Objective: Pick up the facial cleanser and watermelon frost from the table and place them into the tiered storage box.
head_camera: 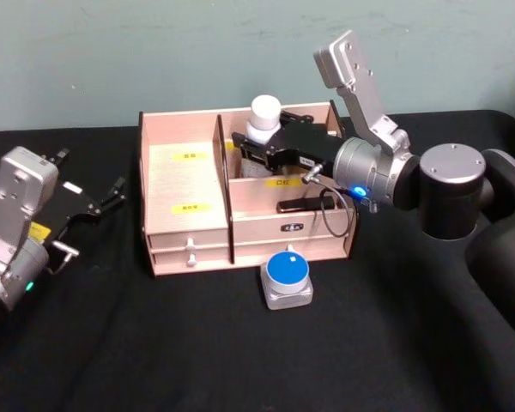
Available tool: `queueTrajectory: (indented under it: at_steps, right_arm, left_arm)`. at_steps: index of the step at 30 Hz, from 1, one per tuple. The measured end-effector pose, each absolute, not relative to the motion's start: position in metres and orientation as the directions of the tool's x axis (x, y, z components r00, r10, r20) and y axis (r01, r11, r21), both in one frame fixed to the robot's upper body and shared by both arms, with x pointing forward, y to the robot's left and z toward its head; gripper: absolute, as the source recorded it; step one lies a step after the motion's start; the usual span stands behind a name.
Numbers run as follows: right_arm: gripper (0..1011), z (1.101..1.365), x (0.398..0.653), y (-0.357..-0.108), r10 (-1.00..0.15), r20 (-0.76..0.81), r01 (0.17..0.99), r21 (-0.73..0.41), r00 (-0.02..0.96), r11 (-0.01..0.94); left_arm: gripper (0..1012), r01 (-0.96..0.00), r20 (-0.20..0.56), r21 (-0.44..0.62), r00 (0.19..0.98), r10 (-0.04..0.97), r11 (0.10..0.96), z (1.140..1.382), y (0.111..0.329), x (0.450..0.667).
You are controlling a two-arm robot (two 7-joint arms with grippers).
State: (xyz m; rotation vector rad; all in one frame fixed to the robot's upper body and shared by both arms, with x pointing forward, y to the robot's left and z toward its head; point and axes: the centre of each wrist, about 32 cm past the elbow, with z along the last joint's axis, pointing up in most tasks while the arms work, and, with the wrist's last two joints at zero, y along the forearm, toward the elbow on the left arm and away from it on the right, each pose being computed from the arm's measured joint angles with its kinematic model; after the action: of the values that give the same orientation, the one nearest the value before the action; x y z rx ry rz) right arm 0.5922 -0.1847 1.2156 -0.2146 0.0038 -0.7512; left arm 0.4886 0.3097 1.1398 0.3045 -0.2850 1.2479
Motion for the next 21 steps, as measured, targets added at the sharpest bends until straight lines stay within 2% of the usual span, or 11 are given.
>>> queueTrajectory:
  at_steps: [21]
  right_arm:
    - [602, 1.2081, 0.5941, -0.1826, -0.680, 0.067, 0.675, -0.220, 0.730, 0.704]
  left_arm:
    - [1010, -0.955, 0.374, 0.070, 0.292, 0.880, 0.287, 1.1398, 0.3097, 0.4886]
